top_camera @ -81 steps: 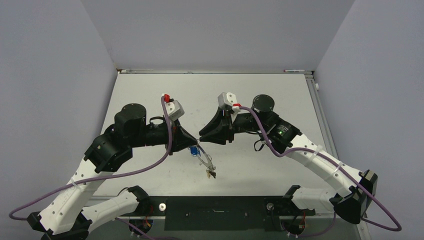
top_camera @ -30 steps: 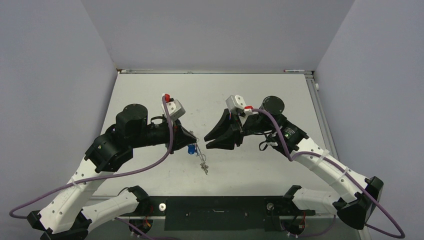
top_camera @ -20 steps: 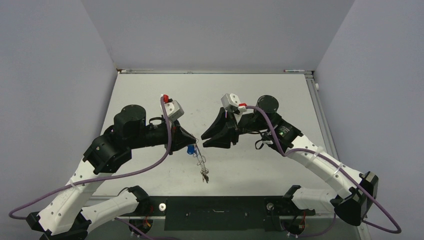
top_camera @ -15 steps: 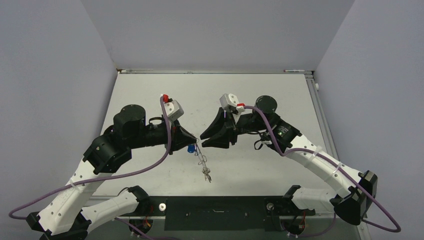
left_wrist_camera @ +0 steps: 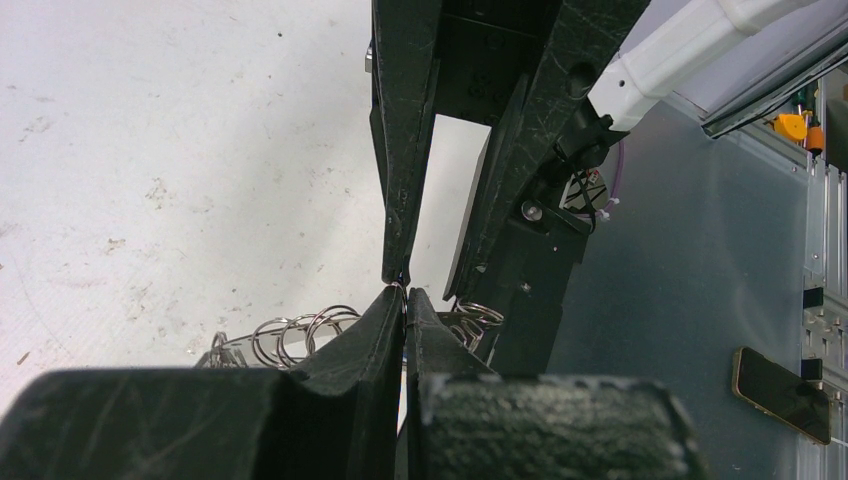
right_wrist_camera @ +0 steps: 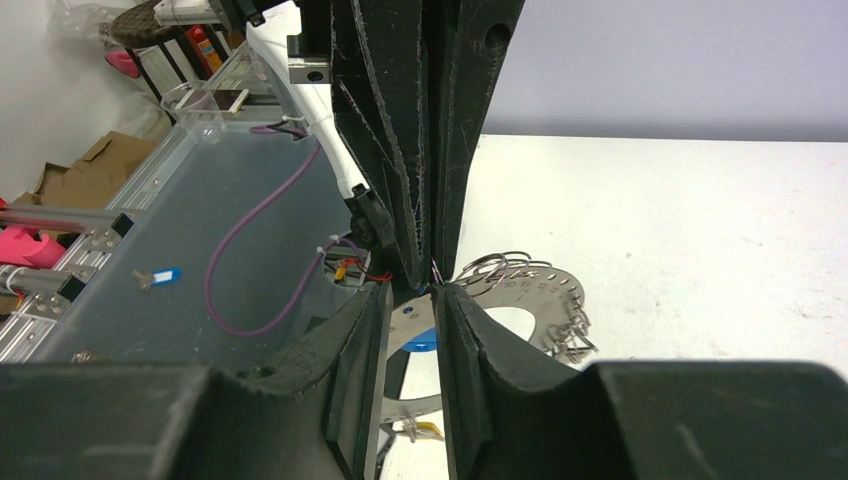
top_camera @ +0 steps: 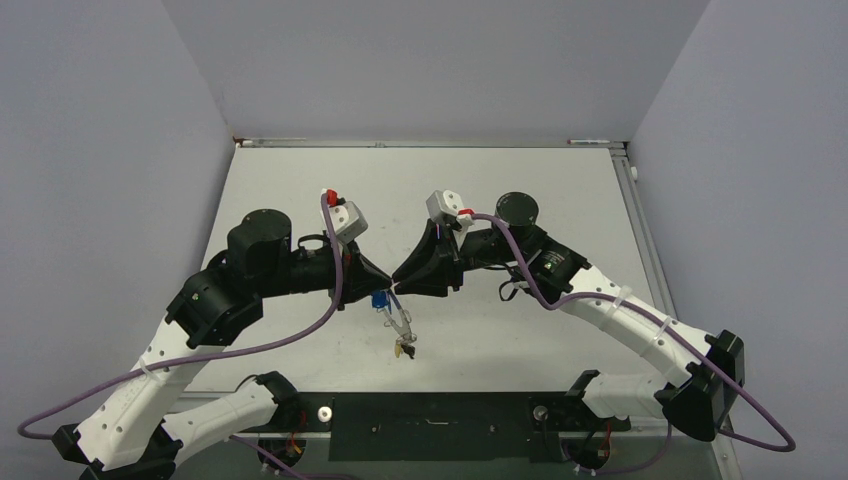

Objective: Put the keys on the keyring

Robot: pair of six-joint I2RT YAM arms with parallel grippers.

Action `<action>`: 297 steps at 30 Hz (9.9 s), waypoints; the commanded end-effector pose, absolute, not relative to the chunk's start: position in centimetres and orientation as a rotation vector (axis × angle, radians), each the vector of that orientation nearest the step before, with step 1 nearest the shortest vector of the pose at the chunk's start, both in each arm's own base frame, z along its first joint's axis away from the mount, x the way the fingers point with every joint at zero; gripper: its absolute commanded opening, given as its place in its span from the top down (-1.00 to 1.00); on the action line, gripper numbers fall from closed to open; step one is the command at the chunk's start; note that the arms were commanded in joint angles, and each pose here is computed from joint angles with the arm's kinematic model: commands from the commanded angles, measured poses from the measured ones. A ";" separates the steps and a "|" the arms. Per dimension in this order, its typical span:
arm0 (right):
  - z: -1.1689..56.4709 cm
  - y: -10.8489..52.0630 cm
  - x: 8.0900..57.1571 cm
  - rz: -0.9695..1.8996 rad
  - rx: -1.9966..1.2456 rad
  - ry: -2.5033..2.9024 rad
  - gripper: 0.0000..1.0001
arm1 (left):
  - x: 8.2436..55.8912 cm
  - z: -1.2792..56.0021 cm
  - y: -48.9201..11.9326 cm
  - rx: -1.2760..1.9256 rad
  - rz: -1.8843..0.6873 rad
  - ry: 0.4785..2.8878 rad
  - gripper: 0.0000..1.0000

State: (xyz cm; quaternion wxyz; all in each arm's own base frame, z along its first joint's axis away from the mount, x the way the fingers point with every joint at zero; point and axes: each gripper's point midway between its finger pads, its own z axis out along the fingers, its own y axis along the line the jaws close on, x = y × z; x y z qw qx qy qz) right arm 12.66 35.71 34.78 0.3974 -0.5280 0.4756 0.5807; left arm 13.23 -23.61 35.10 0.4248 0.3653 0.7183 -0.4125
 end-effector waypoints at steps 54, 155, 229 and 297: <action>37.1 35.6 12.1 1.396 -1.326 1.060 0.90 | 12.1 39.9 -24.9 0.959 -1.141 1.571 1.00; 43.8 30.2 12.1 1.425 -0.658 0.773 0.90 | 13.2 34.2 -27.1 1.015 -1.023 1.333 1.00; 43.7 31.1 9.5 1.485 -0.660 0.747 0.90 | 11.2 41.4 -26.5 0.916 -1.152 1.188 0.47; 39.2 33.2 10.0 1.222 -1.132 1.009 0.29 | 9.2 42.8 -26.3 1.067 -1.164 1.187 1.00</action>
